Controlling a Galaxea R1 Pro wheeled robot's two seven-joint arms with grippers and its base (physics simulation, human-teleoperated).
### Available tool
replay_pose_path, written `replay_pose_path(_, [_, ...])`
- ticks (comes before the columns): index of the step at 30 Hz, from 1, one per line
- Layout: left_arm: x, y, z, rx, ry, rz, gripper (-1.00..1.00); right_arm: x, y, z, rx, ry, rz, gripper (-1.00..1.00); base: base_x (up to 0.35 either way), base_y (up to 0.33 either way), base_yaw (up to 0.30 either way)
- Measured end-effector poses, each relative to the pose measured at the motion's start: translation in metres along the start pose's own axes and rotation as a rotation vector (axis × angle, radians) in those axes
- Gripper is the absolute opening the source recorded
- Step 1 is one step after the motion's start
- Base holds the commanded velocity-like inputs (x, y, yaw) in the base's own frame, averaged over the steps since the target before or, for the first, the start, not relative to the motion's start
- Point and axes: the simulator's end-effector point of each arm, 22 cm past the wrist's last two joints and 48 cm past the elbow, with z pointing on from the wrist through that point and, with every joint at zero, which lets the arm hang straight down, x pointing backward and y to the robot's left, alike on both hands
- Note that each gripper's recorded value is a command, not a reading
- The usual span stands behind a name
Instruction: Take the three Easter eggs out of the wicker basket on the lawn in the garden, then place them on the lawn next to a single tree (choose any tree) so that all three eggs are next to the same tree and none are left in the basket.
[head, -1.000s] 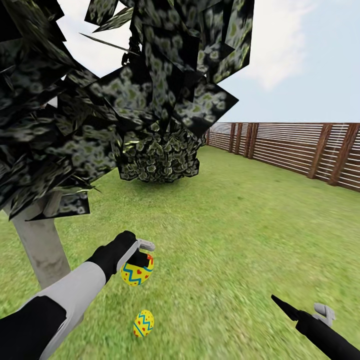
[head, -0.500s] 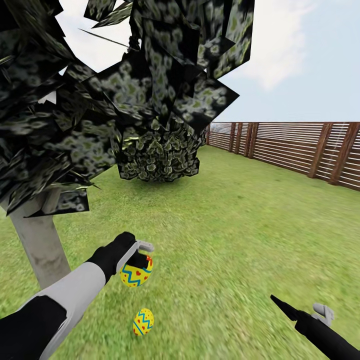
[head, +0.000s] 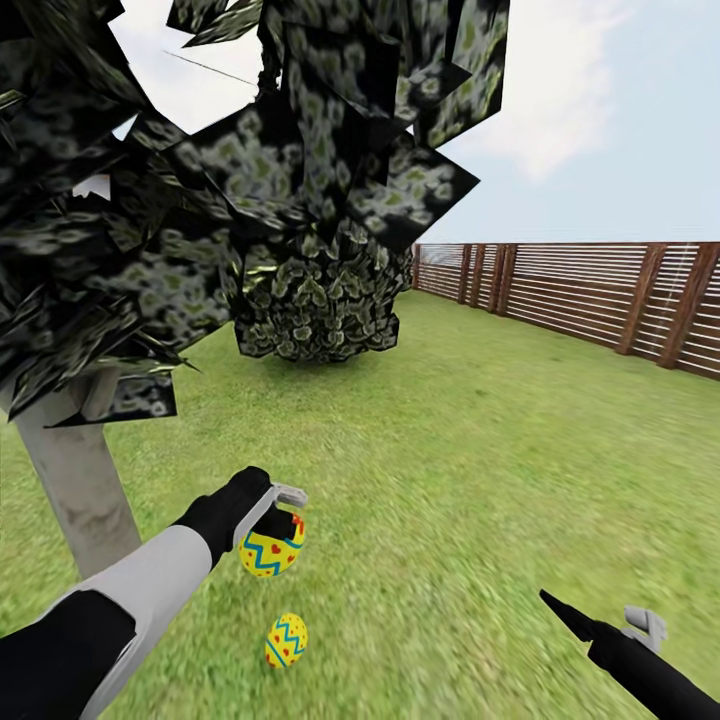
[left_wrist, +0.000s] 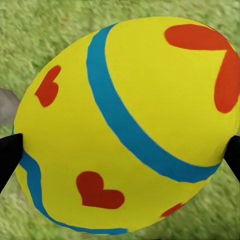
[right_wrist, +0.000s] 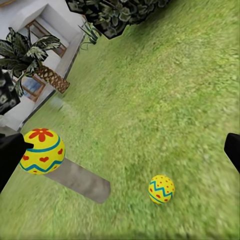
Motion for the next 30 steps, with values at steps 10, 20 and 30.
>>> replay_pose_path(10, [0.004,-0.002,0.009,-0.002,-0.012,-0.001,-1.0,0.009,-0.008,0.002,-0.006,-0.005,-0.004,1.0,0.0,0.0,0.155])
replay_pose_path(20, [0.006,-0.003,0.02,-0.005,-0.036,-0.001,-1.0,0.019,-0.017,0.004,-0.011,-0.011,-0.006,1.0,0.0,0.0,0.166])
replay_pose_path(30, [0.013,-0.005,0.035,-0.006,-0.038,-0.001,-1.0,0.032,-0.029,0.006,-0.014,-0.014,-0.007,1.0,0.0,0.0,0.023])
